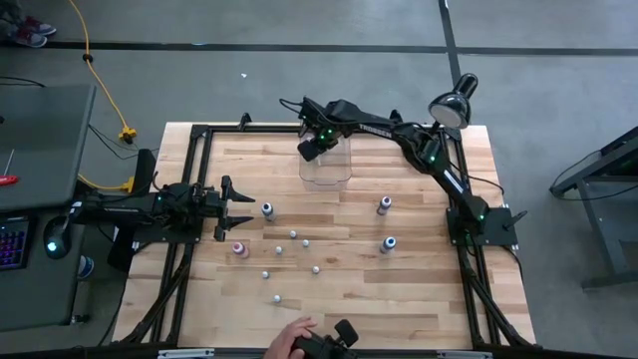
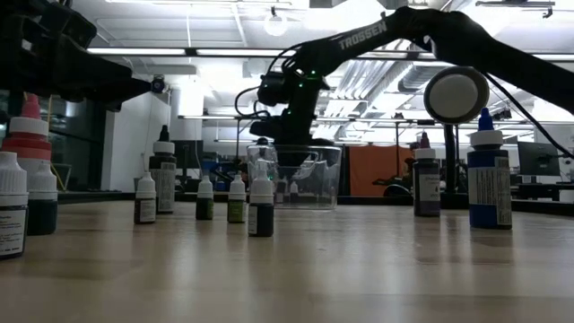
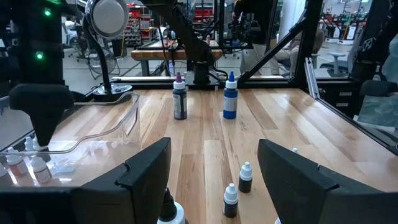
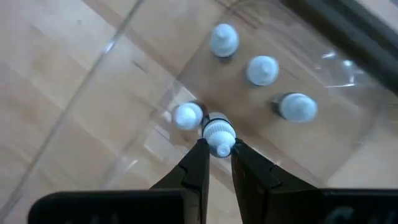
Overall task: Pick & Place food coloring
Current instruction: Put the small food coloring bottle into the transparent bin
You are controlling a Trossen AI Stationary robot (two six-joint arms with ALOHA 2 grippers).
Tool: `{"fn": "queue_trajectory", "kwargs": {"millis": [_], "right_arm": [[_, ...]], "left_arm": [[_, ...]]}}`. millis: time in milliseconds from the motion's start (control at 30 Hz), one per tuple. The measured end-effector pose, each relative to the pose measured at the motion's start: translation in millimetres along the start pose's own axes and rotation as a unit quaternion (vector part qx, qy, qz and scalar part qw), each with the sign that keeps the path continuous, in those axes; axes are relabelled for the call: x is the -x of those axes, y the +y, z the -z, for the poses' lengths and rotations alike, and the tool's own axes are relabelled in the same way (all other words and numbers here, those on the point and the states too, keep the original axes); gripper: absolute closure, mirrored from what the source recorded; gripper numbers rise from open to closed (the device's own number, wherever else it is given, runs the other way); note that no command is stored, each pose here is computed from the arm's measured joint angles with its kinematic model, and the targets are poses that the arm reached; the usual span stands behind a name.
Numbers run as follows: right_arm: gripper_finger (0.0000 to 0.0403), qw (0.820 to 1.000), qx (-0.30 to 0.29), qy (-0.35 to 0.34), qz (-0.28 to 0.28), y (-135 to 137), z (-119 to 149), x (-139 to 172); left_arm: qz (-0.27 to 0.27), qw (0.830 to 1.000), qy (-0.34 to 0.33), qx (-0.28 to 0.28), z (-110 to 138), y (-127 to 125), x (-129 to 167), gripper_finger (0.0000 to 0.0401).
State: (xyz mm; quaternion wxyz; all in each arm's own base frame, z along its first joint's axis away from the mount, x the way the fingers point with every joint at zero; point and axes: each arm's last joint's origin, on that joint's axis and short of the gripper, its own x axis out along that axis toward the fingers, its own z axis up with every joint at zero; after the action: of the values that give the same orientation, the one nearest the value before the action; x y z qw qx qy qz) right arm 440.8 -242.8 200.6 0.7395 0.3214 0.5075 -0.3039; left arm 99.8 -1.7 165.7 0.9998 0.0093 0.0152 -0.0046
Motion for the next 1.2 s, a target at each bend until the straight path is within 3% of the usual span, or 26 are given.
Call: {"fn": "queue_trajectory", "kwargs": {"millis": [400, 1200], "right_arm": [[0.0349, 1.000, 0.002, 0.010, 0.002, -3.1, -0.2, -14.9], [0.0328, 1.000, 0.000, 0.009, 0.008, -6.3, -1.4, -14.9]], "left_arm": [[0.000, 1.000, 0.000, 0.000, 0.2, 0.0, 0.0, 0.0162], [0.000, 1.000, 0.000, 0.000, 0.1, 0.0, 0.0, 0.0162]]}}
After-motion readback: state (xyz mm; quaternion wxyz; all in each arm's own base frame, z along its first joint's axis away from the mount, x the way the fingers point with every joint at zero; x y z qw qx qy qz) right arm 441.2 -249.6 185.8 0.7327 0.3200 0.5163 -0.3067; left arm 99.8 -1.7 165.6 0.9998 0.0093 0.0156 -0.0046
